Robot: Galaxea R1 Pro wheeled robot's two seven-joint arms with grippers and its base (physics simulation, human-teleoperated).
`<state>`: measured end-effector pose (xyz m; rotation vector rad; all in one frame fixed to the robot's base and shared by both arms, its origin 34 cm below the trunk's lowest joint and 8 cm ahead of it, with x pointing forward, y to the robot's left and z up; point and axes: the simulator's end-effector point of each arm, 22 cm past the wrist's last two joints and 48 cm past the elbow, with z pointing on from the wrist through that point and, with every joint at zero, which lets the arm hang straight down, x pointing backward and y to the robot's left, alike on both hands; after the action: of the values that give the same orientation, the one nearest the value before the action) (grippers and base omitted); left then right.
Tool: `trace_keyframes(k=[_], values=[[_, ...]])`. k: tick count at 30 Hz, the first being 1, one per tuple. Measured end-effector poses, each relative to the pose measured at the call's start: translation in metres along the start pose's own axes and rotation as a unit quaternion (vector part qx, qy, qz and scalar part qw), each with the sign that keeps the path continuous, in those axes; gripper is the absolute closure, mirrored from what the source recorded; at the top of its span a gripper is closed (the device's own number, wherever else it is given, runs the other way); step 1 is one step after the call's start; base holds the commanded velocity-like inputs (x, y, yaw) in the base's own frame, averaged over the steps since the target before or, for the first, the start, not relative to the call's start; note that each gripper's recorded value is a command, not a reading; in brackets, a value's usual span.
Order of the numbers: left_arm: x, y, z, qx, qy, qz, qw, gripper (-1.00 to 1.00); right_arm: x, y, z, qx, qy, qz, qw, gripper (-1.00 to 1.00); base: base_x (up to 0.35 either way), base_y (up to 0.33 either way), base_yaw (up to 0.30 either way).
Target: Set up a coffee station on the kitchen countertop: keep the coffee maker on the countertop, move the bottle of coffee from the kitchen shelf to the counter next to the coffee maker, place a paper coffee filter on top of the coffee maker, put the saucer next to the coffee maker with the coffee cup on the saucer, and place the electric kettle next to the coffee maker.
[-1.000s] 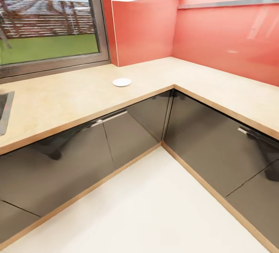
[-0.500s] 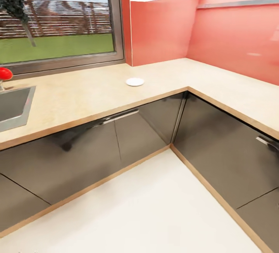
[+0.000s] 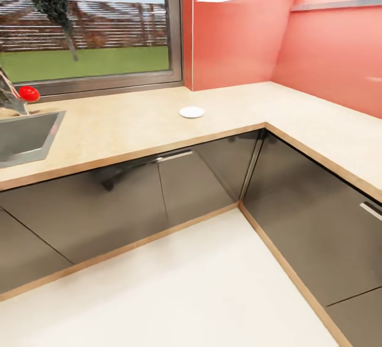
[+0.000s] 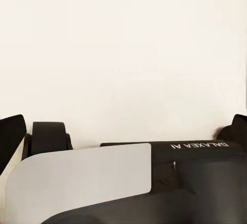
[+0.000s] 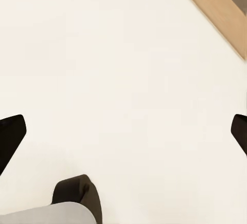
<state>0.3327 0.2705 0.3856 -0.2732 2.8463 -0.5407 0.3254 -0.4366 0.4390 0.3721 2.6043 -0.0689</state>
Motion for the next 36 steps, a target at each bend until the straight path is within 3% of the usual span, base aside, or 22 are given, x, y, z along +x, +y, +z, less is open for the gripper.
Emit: trace_keyframes(k=[10,15,20,25,31,34,35,36], values=[[0.0,0.0,0.0,0.001,0.0,0.0,1.0,-1.0,0.001,0.0,0.0,-0.001,0.002,-0.005,1.0,-1.0,0.0,-0.14,0.273],[0.0,0.0,0.0,0.0,0.0,-0.001,1.0,-1.0,0.013,0.004,0.0,-0.009,0.027,-0.06,0.9978,-1.0,0.0,-0.014,0.273],[0.0,0.0,0.0,0.001,-0.001,0.0,1.0,-1.0,0.017,0.005,-0.001,-0.012,0.035,-0.079,0.9962,-1.0,0.145,-0.002,0.161],[0.0,0.0,0.0,0.001,-0.001,-0.001,1.0,-1.0,0.004,0.009,-0.001,-0.019,0.002,-0.097,0.9951,-1.0,0.287,0.0,0.024],[0.0,0.0,0.0,0.001,-0.001,-0.001,1.0,-1.0,-0.001,0.012,0.0,-0.024,-0.011,-0.103,0.9943,-1.0,0.068,0.0,0.002],[-0.03,-0.033,0.001,0.065,-0.029,0.01,0.9974,-1.0,-0.025,0.042,-0.001,-0.089,-0.034,-0.113,0.989,-1.0,0.0,0.0,0.0],[-0.066,-0.074,-0.011,0.164,-0.055,0.033,0.9844,-1.0,-0.047,0.089,-0.007,-0.16,-0.038,-0.108,0.9804,-1.0,0.0,0.0,0.0],[-0.104,-0.102,-0.02,0.209,-0.086,0.058,0.9724,-1.0,-0.097,0.099,-0.014,-0.165,-0.071,-0.118,0.9765,-1.0,0.0,0.0,0.0]])
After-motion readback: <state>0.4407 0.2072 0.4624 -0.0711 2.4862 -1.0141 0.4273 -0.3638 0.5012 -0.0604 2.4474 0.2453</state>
